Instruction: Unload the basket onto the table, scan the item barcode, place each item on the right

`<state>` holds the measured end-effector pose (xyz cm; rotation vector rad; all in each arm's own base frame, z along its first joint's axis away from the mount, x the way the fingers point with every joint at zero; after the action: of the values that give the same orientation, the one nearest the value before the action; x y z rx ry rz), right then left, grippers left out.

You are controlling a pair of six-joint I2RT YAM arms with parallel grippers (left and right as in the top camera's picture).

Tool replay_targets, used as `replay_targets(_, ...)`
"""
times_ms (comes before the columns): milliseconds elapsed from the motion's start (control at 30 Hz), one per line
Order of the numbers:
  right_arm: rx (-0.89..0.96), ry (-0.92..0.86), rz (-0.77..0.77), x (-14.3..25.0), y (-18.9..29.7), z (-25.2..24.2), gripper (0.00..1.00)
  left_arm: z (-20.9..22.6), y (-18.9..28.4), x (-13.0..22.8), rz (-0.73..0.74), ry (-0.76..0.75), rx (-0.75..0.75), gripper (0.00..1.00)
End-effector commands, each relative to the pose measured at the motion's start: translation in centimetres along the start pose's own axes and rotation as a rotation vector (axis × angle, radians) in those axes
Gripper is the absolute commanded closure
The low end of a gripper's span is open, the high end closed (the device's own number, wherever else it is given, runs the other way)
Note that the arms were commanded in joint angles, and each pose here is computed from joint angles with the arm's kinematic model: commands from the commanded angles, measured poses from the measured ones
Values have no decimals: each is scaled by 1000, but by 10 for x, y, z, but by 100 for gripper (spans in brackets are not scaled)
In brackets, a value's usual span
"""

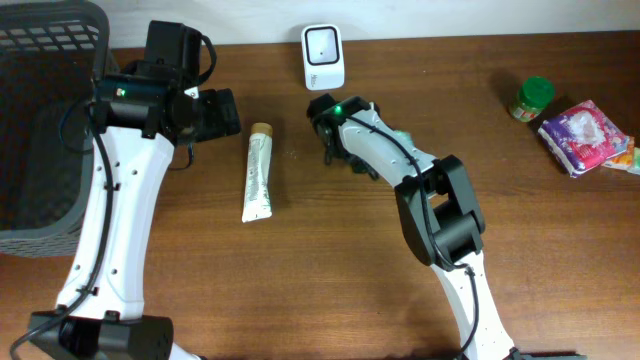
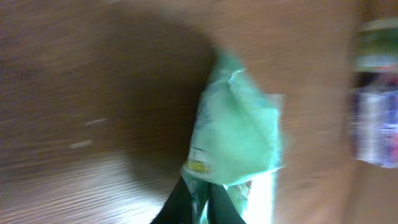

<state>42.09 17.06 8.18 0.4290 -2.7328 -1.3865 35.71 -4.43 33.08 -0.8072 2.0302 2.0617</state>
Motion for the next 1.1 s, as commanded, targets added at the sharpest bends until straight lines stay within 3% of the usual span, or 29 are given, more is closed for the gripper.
replay_targets(0, -262, 21, 71, 11, 8, 38, 57, -1, 0, 0, -3, -9, -4, 1)
replay_targets(67, -327, 24, 83, 12, 14, 44, 42, -1, 0, 0, -2, -9, -4, 1)
replay_targets(167, -364, 11, 90, 5, 28, 33, 38, -1, 0, 0, -2, -9, -5, 1)
replay_targets(300, -379, -77, 57, -19, 54, -20, 25, -1, 0, 0, -2, -9, -4, 1)
replay_targets(400, -444, -106, 36, -31, 53, -62, 22, -1, 0, 0, -2, -9, -5, 1)
replay_targets(500, -718, 73, 32, -29, 36, -86, 22, -1, 0, 0, -2, -9, -5, 1)
replay_targets(667, -952, 138, 59, -14, 12, -104, 26, -1, 0, 0, -2, -9, -5, 1)
replay_targets(867, -946, 150, 102, -6, -19, -87, 26, -1, 0, 0, -2, -9, -5, 1)
replay_targets(967, -936, 150, 115, -2, -33, -78, 40, -1, 0, 0, -2, -9, -5, 1)
replay_targets(1067, -934, 136, 120, -1, -36, -74, 45, -1, 0, 0, -2, -9, -5, 1)
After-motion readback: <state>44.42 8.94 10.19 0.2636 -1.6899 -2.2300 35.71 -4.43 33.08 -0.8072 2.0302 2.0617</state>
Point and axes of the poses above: each gripper's point midway between its finger pads, its own y axis back along the fingers, its own z axis along the line the jaws close on, x = y × z, the point moved 8 cm from there along y, back along the fingers, and after that the axes turned 4 degrees about y, right-handed, at the moved point
